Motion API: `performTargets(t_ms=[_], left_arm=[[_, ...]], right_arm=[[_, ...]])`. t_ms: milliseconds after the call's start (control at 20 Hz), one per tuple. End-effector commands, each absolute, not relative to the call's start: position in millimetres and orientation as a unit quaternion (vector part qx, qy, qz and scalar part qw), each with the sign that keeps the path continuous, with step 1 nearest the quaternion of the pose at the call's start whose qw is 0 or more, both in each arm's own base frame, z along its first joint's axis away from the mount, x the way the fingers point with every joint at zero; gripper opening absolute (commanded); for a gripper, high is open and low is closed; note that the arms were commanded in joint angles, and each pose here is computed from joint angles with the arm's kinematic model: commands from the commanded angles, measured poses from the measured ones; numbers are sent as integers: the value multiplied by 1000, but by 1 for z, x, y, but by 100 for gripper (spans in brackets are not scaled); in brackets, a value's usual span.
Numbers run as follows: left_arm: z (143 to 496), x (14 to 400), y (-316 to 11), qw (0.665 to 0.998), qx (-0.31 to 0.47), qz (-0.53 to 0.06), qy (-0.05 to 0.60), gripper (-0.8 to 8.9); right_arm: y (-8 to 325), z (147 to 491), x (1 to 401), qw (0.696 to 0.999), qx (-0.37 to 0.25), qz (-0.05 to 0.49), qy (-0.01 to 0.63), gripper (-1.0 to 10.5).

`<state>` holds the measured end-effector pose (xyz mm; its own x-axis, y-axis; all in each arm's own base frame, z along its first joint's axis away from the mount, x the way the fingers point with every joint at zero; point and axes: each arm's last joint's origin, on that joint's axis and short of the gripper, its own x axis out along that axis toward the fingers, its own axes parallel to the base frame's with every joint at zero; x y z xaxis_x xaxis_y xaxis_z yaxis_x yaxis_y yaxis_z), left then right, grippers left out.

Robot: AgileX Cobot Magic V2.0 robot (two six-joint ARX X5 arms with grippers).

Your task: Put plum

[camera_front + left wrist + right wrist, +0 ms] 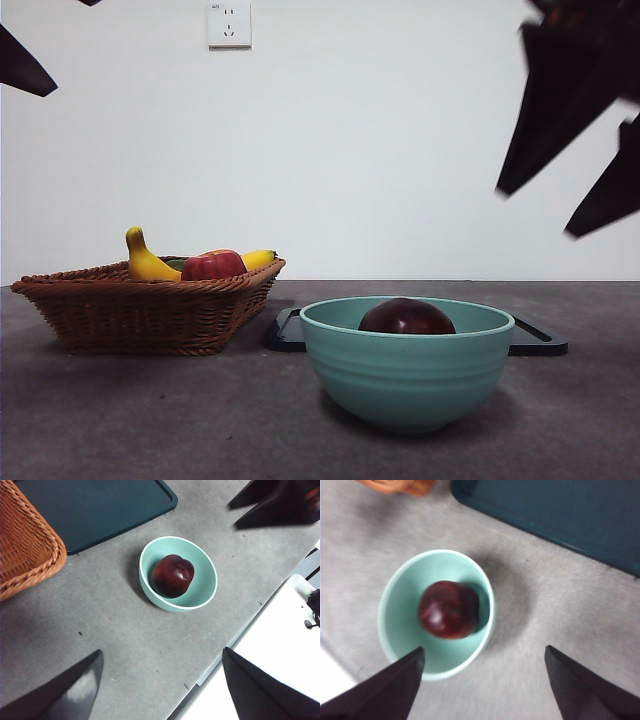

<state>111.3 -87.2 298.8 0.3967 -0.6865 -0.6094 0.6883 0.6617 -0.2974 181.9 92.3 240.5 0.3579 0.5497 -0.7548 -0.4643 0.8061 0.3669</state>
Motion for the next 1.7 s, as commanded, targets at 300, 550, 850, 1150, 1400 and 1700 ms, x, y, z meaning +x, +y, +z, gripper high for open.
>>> performTargets(t_ms=[300,550,850,1150,1400,1700], left_arm=[[303,112,-88,836,-1,-416,357,374],[303,112,-88,836,-1,-416,357,374],[303,112,-88,836,-1,-416,357,374],[303,112,-88,836,-1,-416,357,374],[303,112,-88,836,-1,-416,357,374],[303,112,-88,836,-1,-416,357,374]], right_arm=[[128,209,199,827,17,284,484,263],[139,189,209,824,3,266,499,182],[144,180,213,819,0,268,507,72],[145,183,214,823,7,272,498,8],[150,211,225,839,27,275,469,8],[138,246,263,864,50,237,441,8]])
